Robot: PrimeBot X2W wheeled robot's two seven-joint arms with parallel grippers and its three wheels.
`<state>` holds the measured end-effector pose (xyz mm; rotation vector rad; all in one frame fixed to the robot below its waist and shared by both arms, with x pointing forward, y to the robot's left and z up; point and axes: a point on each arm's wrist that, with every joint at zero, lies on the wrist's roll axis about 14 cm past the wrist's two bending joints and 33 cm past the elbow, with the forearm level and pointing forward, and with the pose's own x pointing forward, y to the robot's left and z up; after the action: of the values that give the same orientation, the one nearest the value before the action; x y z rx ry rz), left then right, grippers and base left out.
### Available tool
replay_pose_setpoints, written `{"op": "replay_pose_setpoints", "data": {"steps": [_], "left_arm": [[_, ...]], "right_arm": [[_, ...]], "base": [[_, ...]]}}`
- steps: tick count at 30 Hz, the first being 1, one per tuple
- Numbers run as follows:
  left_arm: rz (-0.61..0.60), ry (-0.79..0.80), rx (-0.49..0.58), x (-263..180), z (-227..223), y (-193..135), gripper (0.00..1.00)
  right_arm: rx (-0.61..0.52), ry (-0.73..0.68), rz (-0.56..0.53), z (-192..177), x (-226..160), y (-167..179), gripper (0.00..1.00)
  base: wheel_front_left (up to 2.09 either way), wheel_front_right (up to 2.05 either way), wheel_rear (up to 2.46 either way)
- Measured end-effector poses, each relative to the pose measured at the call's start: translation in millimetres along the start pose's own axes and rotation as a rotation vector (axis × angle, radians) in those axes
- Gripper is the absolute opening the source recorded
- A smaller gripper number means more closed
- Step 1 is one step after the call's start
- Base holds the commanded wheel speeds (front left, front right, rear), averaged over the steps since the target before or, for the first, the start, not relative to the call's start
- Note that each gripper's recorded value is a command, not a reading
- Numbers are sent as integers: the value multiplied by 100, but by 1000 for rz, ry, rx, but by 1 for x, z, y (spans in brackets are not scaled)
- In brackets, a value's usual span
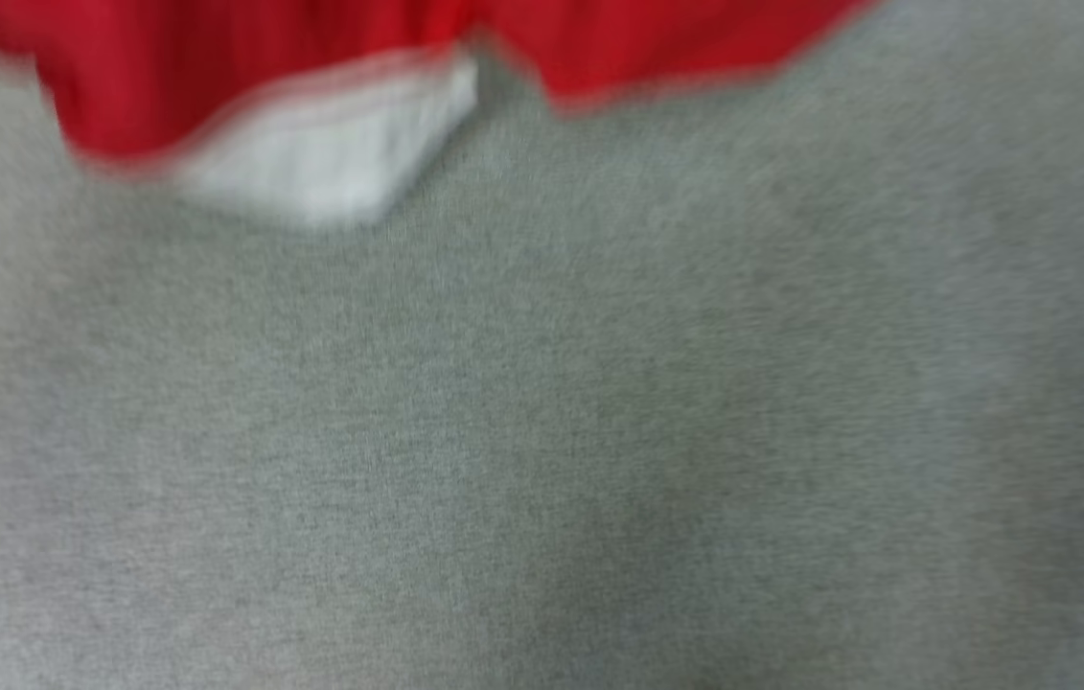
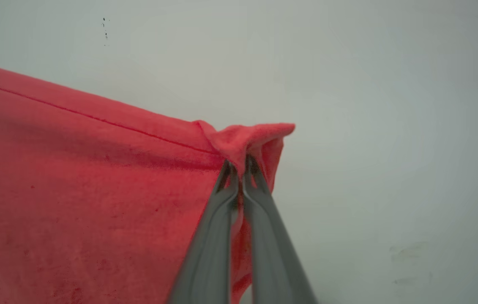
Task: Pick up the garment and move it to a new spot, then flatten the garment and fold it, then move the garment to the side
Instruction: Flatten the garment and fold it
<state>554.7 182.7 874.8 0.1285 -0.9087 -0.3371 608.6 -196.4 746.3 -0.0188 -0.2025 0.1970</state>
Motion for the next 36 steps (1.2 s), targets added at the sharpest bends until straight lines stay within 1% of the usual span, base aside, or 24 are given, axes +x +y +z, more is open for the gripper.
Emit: {"op": "replay_pose_setpoints", "data": {"steps": [4,6,7,10,12,15,17,19,21,23,26,29,32,35,36], "left_arm": [[37,14,13,15,-41,15,0],[70,-1,10,23,-54,24,0],[76,-8,19,26,-60,26,0],[87,18,36,28,-92,30,0],[102,52,33,24,-118,33,0],[119,133,30,11,-155,37,0],[113,182,28,-1,-175,35,0],[107,252,18,-19,-199,30,0],[103,338,-7,-44,-225,20,0],[108,401,-49,-68,-240,10,0],[112,455,-89,-97,-244,-4,0],[97,555,-137,-144,-252,-31,0],[87,634,-168,-186,-244,-51,0],[88,706,-193,-227,-228,-65,0],[107,739,-213,-251,-214,-70,0]], "right_arm": [[-47,-15,-25,-22,40,-5,0],[-111,-46,-28,-26,59,-4,0],[-125,-62,-30,-29,67,-5,0],[-125,-71,-32,-54,91,-4,0],[-148,-64,-31,-74,104,-2,0],[-143,-35,-27,-109,115,1,0],[-154,-15,-4,-132,119,11,0],[-139,14,16,-157,118,18,0],[-119,74,31,-188,109,24,0],[-104,132,43,-213,98,29,0],[-92,204,67,-241,77,38,0],[-75,297,91,-270,44,48,0],[-49,382,119,-288,9,59,0],[-26,455,138,-296,-27,66,0],[-24,492,148,-297,-51,67,0]], "base": [[0,0,0],[0,0,0],[0,0,0],[0,0,0],[0,0,0],[0,0,0],[0,0,0],[0,0,0],[0,0,0],[0,0,0],[0,0,0],[0,0,0],[0,0,0],[0,0,0],[0,0,0]]}}
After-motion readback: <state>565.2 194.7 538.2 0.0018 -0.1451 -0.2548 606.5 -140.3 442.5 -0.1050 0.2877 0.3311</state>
